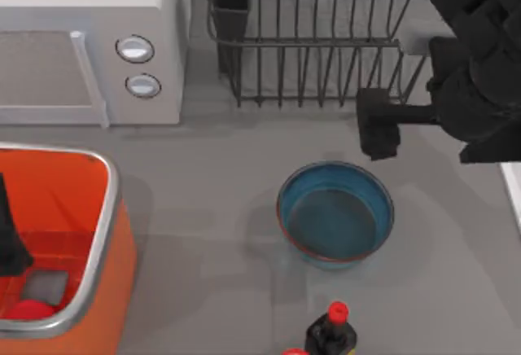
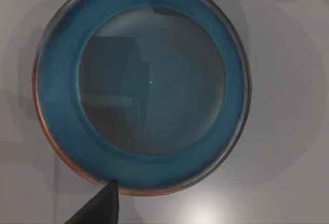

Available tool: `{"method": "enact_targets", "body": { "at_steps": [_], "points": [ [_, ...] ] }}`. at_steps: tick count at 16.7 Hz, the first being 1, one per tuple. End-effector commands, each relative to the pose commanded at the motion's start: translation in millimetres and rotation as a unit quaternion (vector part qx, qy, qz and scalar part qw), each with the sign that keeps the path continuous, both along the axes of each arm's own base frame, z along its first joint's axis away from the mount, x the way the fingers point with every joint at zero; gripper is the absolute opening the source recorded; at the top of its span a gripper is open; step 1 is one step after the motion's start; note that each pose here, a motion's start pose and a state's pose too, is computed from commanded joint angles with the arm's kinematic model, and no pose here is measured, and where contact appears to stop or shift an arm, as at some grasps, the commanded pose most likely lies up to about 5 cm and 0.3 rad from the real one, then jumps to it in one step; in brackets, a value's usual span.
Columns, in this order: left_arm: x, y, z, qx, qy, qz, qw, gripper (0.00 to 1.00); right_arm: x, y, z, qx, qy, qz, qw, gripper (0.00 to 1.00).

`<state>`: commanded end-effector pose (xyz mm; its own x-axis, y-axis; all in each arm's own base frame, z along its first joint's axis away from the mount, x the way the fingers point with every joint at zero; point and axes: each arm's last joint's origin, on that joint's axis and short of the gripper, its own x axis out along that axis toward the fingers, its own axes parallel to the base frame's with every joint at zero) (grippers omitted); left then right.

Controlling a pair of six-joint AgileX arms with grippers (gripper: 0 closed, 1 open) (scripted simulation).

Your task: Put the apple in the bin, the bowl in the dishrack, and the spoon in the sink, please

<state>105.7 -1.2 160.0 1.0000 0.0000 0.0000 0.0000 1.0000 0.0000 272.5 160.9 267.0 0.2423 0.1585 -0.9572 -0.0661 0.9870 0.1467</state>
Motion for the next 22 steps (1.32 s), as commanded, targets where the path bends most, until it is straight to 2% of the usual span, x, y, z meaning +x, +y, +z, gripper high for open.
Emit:
{"method": "enact_targets", "body": {
  "at_steps": [4,7,14,22],
  "points": [
    [0,0,0,0.0,0.0,0.0,1.0,1.0,38,21,-25,-0.055,0.091,-0.019,0.994,1.0],
    [0,0,0,0.0,0.0,0.0,1.0,1.0,49,24,-37,-0.075,0.123,-0.028,0.989,1.0],
    [0,0,0,0.0,0.0,0.0,1.0,1.0,50,24,-43,-0.077,0.125,-0.028,0.989,1.0],
    [0,0,0,0.0,0.0,0.0,1.0,1.0,52,25,-125,-0.075,0.122,-0.029,0.989,1.0]
  ]
}}
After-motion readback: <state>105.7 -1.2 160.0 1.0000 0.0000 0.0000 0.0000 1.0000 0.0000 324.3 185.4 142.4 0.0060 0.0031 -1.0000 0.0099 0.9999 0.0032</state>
